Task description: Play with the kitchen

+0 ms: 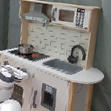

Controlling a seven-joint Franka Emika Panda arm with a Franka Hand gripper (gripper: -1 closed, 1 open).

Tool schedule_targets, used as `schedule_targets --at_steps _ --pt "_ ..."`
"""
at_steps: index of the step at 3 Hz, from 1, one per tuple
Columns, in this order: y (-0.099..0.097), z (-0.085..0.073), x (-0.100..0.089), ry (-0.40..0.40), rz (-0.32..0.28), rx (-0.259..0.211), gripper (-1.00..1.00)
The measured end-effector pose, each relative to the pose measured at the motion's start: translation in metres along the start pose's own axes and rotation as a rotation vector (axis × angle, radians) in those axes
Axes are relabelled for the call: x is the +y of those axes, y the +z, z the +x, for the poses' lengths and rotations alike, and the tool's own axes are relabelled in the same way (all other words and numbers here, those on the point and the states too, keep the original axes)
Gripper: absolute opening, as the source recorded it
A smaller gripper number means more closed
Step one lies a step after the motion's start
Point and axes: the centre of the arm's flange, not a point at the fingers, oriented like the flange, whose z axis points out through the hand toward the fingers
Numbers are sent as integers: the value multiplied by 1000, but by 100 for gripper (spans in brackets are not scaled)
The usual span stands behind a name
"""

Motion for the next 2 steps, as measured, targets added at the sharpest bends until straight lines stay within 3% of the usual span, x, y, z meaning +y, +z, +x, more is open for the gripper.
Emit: schedule_targets --at_steps 1,2 --pt "-10 16 7 -1 31 -10 100" --pt "-25 20 10 -3 58 -28 100"
